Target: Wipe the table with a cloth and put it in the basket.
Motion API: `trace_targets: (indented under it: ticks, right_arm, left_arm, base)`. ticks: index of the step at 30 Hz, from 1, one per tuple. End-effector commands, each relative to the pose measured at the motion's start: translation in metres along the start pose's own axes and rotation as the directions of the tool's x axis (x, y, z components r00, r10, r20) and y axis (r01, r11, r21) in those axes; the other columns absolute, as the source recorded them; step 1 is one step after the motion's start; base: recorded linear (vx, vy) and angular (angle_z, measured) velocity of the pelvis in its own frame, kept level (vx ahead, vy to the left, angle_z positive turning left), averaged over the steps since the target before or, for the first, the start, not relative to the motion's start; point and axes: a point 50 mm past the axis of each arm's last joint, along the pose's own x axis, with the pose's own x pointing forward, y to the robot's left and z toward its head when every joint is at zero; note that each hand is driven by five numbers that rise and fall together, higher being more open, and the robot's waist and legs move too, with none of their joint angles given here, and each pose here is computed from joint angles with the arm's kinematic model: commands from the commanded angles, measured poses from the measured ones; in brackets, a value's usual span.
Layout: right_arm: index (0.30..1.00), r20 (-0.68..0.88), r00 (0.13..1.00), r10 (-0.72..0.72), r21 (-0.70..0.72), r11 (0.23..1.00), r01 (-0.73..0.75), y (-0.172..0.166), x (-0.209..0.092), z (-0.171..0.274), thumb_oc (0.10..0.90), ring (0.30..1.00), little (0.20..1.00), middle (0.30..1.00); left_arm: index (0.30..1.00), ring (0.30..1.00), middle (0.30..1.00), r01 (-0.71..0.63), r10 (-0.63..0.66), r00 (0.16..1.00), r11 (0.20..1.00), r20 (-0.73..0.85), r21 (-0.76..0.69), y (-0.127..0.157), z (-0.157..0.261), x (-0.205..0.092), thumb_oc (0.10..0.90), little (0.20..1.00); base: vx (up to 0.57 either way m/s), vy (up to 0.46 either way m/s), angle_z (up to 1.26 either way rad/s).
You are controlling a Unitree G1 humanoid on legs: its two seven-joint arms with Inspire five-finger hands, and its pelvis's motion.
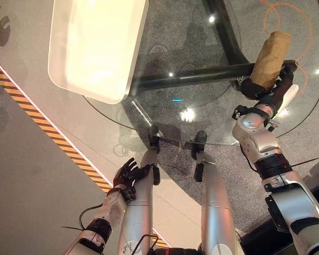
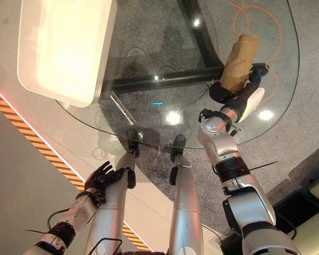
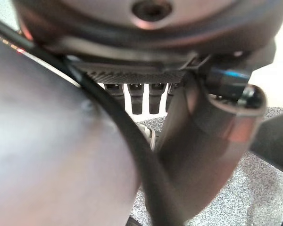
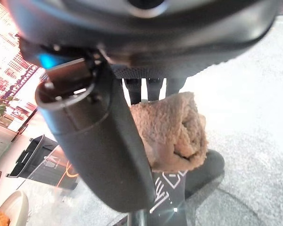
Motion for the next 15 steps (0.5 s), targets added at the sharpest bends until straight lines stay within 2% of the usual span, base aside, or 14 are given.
trace_targets:
  ticks: [1, 15]
  right_arm:
    - [0.300, 0.006, 1.000, -0.002, 0.007, 1.000, 0.002, -0.011, 0.004, 0.000, 0.100, 0.300, 0.200, 0.300]
    - [0.300, 0.060, 0.995, 0.076, -0.008, 0.997, -0.076, 0.001, -0.008, 0.010, 0.100, 0.300, 0.200, 0.300]
  left_arm:
    - [0.900, 0.900, 0.900, -0.020, 0.020, 0.993, 1.000, -0.114, -0.001, -0.005, -0.042, -0.012, 0.800, 0.900]
    - [0.900, 0.900, 0.900, -0.011, 0.008, 0.994, 1.000, -0.108, -0.026, -0.011, -0.041, -0.011, 0.800, 0.900]
  base:
    - [0.01, -0.006, 0.05]
    - [0.00, 0.007, 0.02]
